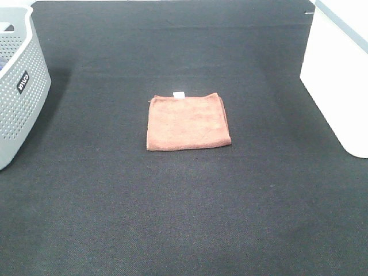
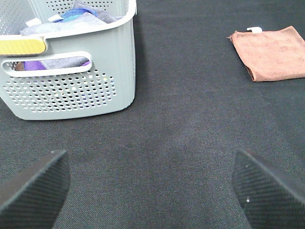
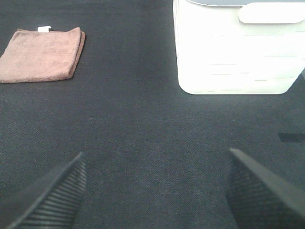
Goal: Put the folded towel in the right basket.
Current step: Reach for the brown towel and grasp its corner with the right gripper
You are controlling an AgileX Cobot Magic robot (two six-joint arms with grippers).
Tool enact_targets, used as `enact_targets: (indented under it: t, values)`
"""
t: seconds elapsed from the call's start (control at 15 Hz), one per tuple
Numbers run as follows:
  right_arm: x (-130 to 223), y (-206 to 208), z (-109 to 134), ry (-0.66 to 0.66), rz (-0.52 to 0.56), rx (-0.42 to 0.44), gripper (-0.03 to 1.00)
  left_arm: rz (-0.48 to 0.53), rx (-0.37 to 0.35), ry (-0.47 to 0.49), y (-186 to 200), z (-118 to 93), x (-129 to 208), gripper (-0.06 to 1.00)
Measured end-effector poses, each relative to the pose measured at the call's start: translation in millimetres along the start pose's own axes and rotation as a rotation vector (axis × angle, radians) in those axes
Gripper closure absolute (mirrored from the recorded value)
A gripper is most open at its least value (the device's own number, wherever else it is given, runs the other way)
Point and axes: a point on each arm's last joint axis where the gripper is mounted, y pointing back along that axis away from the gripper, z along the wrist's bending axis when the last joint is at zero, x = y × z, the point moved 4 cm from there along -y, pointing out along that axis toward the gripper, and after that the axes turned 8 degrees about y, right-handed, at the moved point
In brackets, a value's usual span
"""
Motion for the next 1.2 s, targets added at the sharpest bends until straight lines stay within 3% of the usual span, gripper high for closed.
enact_targets:
  t: [1.2]
  values:
    - [0.0,0.0,0.0,0.000,0.000,0.000,0.22,0.000,0.000,0.000,0.0,0.0,0.0,0.07]
